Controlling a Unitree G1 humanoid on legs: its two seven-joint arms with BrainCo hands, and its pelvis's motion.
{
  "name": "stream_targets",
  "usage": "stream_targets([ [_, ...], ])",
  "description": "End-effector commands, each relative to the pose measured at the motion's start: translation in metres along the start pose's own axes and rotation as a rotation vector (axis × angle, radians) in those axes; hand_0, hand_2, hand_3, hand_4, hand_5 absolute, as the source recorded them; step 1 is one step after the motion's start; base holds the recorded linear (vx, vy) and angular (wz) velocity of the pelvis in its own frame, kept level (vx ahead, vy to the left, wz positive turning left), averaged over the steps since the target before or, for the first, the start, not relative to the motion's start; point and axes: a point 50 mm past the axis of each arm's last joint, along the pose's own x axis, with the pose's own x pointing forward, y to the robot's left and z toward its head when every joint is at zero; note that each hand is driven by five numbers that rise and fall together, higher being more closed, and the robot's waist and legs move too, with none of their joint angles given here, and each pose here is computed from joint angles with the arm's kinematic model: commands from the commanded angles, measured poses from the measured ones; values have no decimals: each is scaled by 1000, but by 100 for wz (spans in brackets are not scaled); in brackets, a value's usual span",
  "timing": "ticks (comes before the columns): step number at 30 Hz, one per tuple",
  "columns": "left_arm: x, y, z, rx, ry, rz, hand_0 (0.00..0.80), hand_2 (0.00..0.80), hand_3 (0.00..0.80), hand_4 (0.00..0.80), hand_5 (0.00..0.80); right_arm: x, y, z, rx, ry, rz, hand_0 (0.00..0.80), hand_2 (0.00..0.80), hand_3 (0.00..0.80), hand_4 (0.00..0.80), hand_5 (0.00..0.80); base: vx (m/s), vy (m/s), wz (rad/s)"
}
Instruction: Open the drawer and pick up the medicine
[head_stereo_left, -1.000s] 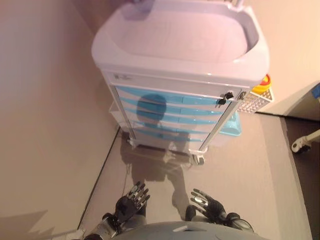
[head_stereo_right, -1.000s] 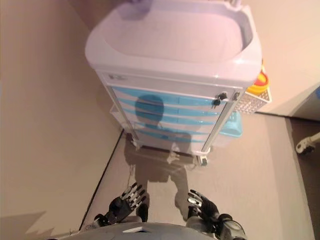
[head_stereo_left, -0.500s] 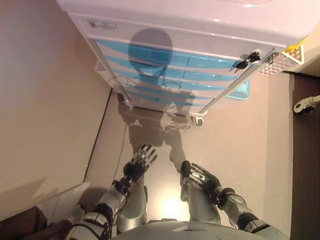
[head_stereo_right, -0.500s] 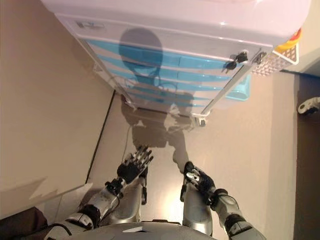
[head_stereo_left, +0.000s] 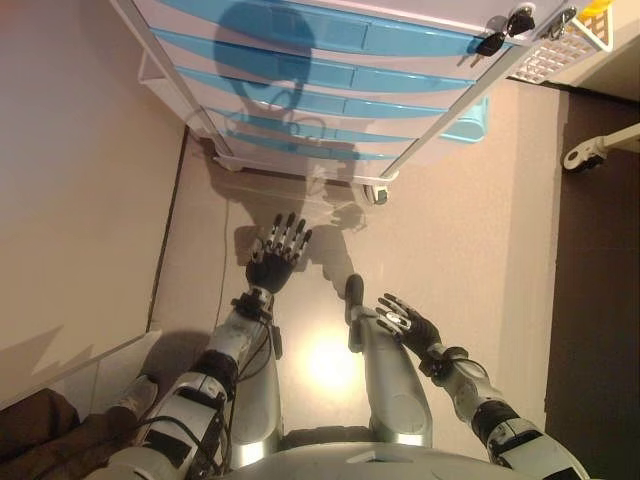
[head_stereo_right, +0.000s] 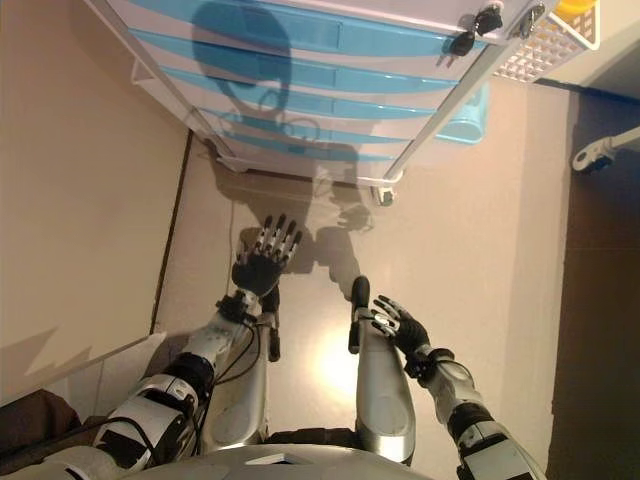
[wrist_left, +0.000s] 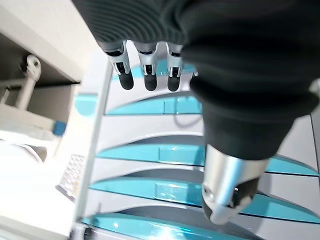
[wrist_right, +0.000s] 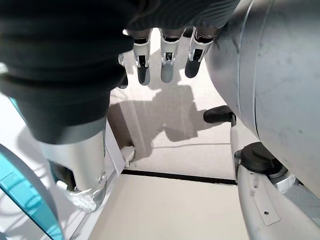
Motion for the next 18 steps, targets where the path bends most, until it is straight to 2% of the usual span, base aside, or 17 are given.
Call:
stream_targets([
  [1, 27, -28, 20, -41, -108, -104, 0, 0, 0, 0, 0, -9, 6, -17, -10, 73, 48, 0, 0, 0, 0, 0, 16, 16, -7],
  [12, 79, -82, 73, -49, -220, -165, 0, 0, 0, 0, 0, -12, 7, -20, -22, 99, 79, 0, 0, 0, 0, 0, 31, 10, -3],
  [18, 99, -111, 88, -16, -230, -194, 0, 0, 0, 0, 0, -15, 7, -24, -24, 103, 90, 0, 0, 0, 0, 0, 37, -12, -1],
])
